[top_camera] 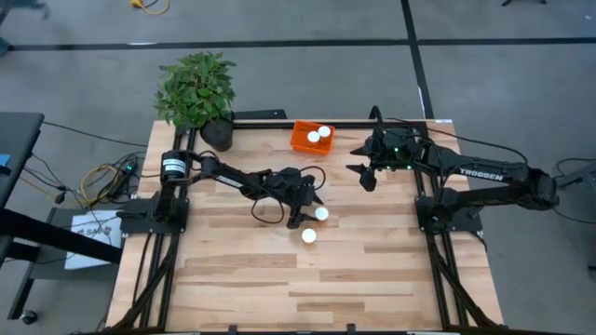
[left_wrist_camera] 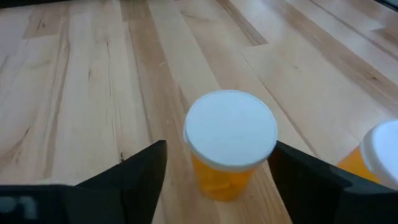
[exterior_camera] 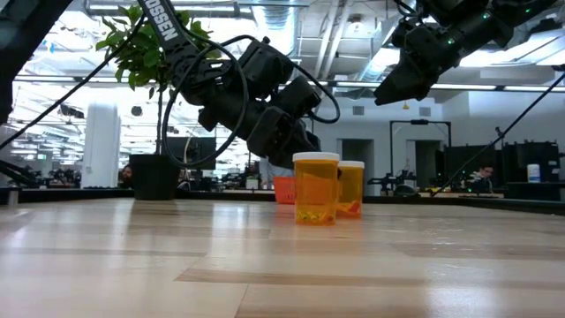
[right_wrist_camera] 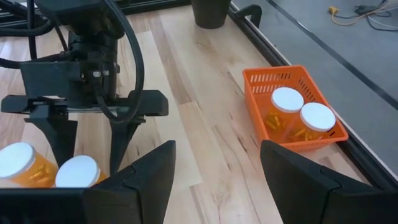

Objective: Pick and place pill bottles into a basket
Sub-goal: Put the orange medicine bottle into the orange bin

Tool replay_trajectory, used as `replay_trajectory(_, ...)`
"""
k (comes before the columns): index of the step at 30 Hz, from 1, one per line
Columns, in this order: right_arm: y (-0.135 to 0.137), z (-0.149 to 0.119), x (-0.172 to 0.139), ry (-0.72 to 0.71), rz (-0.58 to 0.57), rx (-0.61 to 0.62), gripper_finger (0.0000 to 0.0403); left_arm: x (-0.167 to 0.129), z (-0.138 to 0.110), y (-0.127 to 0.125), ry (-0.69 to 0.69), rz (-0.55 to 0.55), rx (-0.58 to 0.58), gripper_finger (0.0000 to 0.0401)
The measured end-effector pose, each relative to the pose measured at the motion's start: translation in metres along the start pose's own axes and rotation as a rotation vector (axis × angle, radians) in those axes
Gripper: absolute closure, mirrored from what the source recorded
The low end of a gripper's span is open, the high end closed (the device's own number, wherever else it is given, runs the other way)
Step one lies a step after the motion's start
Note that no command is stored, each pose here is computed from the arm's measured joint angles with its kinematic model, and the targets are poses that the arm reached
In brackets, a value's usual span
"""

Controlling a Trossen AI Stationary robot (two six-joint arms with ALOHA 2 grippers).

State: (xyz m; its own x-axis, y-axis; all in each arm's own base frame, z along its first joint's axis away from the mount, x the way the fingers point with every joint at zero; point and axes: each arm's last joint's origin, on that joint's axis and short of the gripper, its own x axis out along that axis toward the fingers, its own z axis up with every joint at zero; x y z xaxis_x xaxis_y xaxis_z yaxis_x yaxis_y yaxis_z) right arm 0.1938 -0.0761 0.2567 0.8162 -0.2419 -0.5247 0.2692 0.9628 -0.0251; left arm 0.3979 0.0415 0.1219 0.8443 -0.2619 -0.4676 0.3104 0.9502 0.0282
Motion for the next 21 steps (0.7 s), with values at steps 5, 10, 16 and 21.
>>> replay_trajectory(5,0.0002,0.0000,0.0000,-0.001,0.006,0.001,0.0172,0.0000,0.0000,0.0000,0.000,0.000,0.001,0.0195)
replay_trajectory(10,0.0003,-0.0001,0.0000,0.000,0.009,0.001,0.0172,0.0001,0.0002,-0.0001,-0.001,0.000,0.007,0.0234)
replay_trajectory(16,0.0003,-0.0003,0.0000,0.003,0.009,0.001,0.0172,0.0001,0.0004,-0.0002,-0.002,0.000,0.008,0.0243)
replay_trajectory(21,0.0003,-0.0003,0.0000,0.003,0.009,0.001,0.0172,0.0001,0.0003,-0.0002,-0.002,0.000,0.008,0.0234)
